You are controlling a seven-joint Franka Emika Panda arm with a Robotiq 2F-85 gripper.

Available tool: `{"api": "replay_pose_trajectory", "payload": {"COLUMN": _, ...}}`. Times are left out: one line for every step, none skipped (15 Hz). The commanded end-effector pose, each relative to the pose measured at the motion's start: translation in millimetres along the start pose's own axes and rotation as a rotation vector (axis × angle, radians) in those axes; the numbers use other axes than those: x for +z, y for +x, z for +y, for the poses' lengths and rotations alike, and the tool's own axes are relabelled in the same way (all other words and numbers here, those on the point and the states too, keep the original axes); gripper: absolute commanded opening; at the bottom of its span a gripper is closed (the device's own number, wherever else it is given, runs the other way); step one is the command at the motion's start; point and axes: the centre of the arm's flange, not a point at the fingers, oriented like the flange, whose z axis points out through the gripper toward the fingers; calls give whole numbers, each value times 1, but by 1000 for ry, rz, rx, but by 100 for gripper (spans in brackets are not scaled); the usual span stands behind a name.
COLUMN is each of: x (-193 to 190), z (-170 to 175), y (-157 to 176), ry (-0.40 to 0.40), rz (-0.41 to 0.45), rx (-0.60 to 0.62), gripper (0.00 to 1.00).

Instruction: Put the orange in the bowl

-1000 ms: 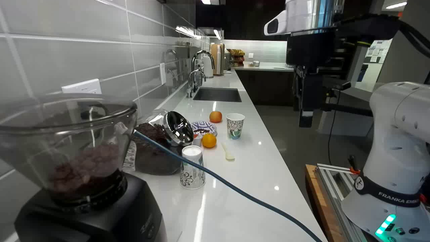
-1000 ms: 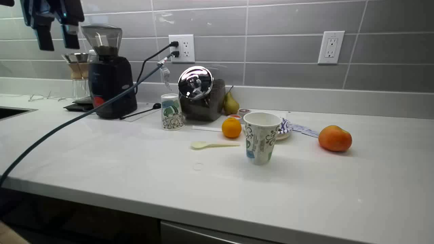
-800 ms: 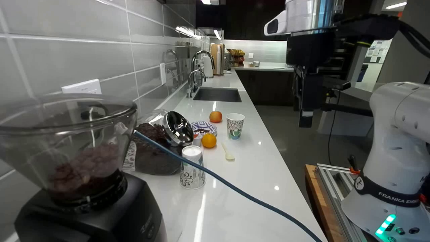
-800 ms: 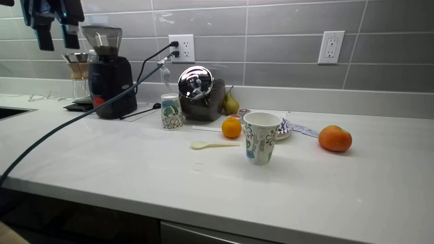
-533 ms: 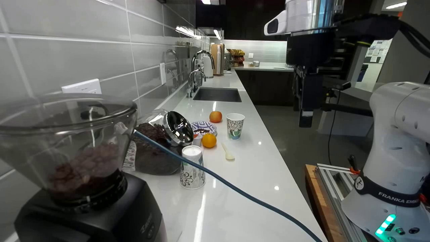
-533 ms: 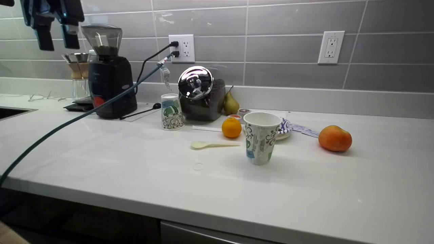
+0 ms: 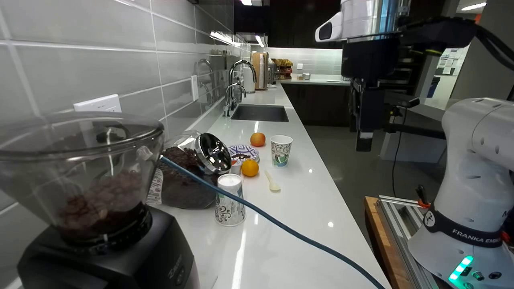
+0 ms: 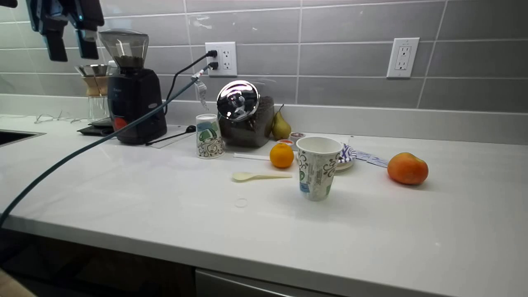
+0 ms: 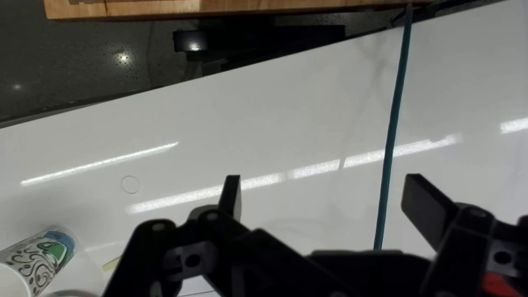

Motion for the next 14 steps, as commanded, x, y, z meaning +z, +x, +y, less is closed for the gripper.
{"api": "replay_pose_trajectory", "payload": {"x": -13, "z": 28, "y": 7, "ry": 13, "rz": 59, "rx": 18, "gripper": 100}}
{"api": "replay_pose_trajectory", "payload": {"x": -18, "z": 41, "y": 12, "ry": 19, "rz": 82, "rx": 33, "gripper": 100}}
{"api": "replay_pose_trajectory", "payload": {"x": -23, "z": 54, "y": 17, "ry": 24, "rz": 102, "rx": 38, "gripper": 100}}
{"api": "replay_pose_trajectory", "payload": {"x": -28, "z": 67, "y": 22, "ry": 15, "rz": 139, "rx": 39, "gripper": 100}}
{"api": "replay_pose_trajectory", "payload": {"x": -32, "z": 81, "y": 28, "ry": 34, "rz": 151, "rx": 50, "gripper": 100}}
{"api": "replay_pose_trajectory", "payload": {"x": -33, "z": 94, "y": 34, "ry": 38, "rz": 171, "rx": 64, "gripper": 100}}
{"api": "replay_pose_trajectory", "payload": {"x": -32, "z": 106, "y": 42, "ry": 61, "rz": 191, "rx": 77, "gripper": 100}}
{"api": "replay_pose_trajectory", "payload": {"x": -28, "z": 116, "y": 49, "ry": 83, "rz": 211, "rx": 88, "gripper": 100}}
{"api": "replay_pose_trajectory", "payload": {"x": -24, "z": 127, "y": 58, "ry": 93, "rz": 251, "rx": 102, "gripper": 100}}
{"api": "replay_pose_trajectory", "payload": {"x": -20, "z": 139, "y": 69, "ry": 100, "rz": 282, "rx": 109, "gripper": 100}}
{"api": "replay_pose_trajectory", "payload": {"x": -15, "z": 151, "y": 83, "ry": 89, "rz": 321, "rx": 120, "gripper": 100}}
{"api": "replay_pose_trajectory", "payload": {"x": -11, "z": 159, "y": 93, "ry": 84, "rz": 345, "rx": 130, "gripper": 100}}
{"api": "replay_pose_trajectory", "payload": {"x": -6, "z": 168, "y": 103, "ry": 62, "rz": 385, "rx": 138, "gripper": 100}}
{"api": "replay_pose_trajectory", "payload": {"x": 1, "z": 176, "y": 113, "ry": 64, "rz": 406, "rx": 161, "gripper": 100}}
